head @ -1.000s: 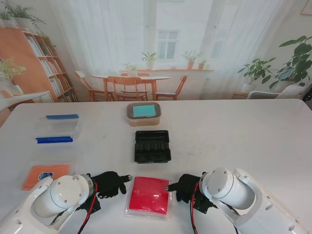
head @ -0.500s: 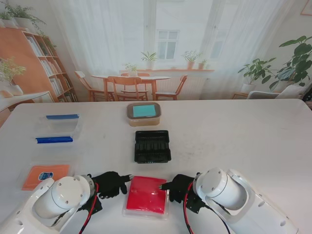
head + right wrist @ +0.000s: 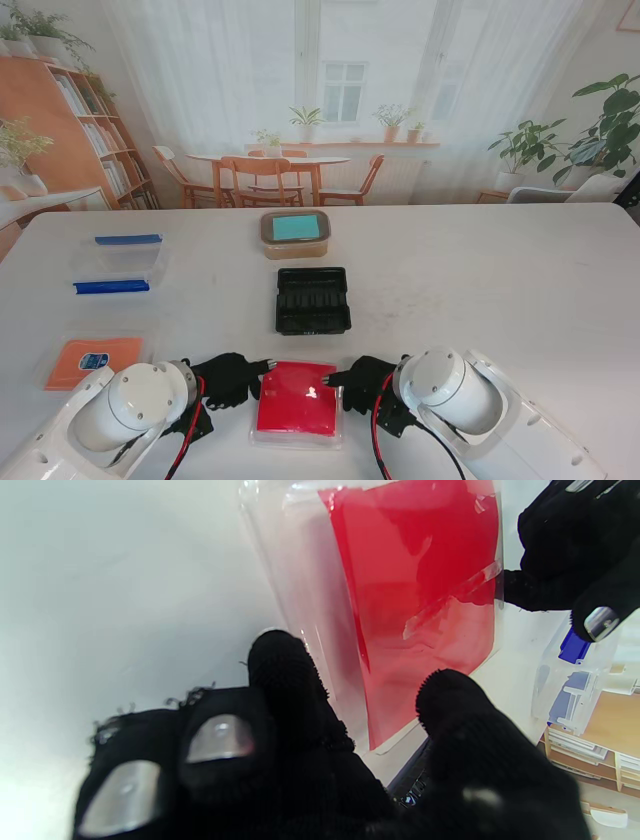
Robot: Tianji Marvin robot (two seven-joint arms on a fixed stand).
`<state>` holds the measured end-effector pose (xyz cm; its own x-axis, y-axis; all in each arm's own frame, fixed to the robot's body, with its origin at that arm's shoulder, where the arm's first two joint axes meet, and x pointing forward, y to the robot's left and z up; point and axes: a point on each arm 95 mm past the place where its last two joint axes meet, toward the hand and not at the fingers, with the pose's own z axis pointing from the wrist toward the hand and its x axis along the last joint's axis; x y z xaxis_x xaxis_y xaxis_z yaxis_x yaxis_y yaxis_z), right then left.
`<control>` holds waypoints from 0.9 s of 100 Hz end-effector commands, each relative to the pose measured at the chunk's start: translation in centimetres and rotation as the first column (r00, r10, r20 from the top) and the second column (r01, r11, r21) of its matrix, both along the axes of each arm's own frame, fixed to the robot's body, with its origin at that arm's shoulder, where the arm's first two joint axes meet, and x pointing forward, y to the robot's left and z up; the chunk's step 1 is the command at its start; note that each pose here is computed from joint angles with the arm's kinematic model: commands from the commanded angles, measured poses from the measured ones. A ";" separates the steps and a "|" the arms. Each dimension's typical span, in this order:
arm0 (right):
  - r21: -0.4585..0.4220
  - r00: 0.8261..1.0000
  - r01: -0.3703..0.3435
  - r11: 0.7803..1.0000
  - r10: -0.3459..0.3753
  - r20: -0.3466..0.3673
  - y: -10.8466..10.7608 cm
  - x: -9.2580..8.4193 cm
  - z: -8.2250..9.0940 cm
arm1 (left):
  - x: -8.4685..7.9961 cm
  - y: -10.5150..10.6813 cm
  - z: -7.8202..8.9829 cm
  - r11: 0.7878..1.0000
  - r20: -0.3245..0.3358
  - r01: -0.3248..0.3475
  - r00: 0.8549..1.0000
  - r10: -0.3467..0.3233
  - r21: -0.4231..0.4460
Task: Pair container bodies with their lids
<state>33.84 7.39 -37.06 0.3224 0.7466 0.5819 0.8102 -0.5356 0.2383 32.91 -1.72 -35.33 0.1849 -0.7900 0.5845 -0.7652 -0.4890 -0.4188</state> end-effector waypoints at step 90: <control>0.130 0.998 0.049 0.990 -0.045 -0.038 1.7 -2.0 0.0 | -1.2 -0.1 -0.5 1.000 -0.024 0.010 1.000 -0.011 -0.028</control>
<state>32.42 8.35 -37.18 0.3851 0.6572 0.6479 0.7751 -0.6114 0.1594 32.49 -1.36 -35.19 0.1859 -0.7809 0.5963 -0.7625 -0.4974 -0.4137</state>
